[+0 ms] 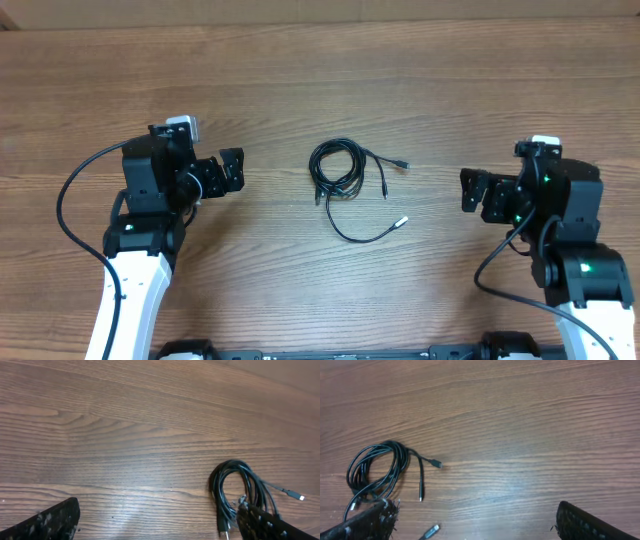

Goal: Untangle cables
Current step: 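Raise both arms and move the left gripper toward the cable bundle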

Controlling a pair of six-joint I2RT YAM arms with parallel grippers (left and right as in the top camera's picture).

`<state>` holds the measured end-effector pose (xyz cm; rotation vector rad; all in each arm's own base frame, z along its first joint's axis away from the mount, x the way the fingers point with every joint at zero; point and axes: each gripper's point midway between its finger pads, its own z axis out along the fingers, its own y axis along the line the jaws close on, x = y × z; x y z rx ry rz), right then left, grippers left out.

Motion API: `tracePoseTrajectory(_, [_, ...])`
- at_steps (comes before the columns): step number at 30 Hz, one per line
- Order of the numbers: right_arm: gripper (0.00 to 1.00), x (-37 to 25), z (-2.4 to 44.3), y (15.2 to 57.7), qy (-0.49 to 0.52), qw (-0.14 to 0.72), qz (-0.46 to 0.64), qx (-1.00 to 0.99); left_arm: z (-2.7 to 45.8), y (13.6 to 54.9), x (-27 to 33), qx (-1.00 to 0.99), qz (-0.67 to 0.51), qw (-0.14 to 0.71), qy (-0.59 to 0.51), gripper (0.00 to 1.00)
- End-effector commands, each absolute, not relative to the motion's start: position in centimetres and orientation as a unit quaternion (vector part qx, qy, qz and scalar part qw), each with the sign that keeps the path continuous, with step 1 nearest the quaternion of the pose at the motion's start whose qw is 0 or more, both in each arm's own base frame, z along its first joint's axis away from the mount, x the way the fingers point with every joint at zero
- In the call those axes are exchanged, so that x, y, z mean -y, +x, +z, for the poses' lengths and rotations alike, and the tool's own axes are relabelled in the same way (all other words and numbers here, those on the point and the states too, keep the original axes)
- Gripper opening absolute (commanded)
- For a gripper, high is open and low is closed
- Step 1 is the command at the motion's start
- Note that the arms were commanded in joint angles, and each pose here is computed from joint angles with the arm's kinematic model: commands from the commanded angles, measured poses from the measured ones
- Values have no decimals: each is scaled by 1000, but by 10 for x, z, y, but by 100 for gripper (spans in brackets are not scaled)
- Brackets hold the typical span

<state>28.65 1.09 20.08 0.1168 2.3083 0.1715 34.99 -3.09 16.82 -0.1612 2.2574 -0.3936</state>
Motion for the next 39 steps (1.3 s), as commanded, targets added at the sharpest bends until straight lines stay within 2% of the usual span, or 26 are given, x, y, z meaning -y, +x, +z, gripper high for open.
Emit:
tracePoseTrajectory(1, [100, -11, 205, 294, 48, 404, 71, -911, 180, 354, 31, -890, -169, 418, -72, 100])
tracePoseTrajectory(11, [100, -19, 203, 291, 41, 395, 92, -913, 179, 355, 32, -890, -167, 419, -68, 100])
tracePoseTrajectory(16, [100, -18, 201, 289, 42, 389, 91, -916, 185, 355, 37, -895, -148, 417, -55, 96])
tracePoseTrajectory(24, [100, -18, 200, 288, 43, 386, 90, -917, 202, 377, 53, -914, -91, 394, -18, 100])
tracePoseTrajectory(39, [100, -18, 200, 288, 43, 387, 90, -917, 147, 416, 81, -957, -87, 276, 25, 100])
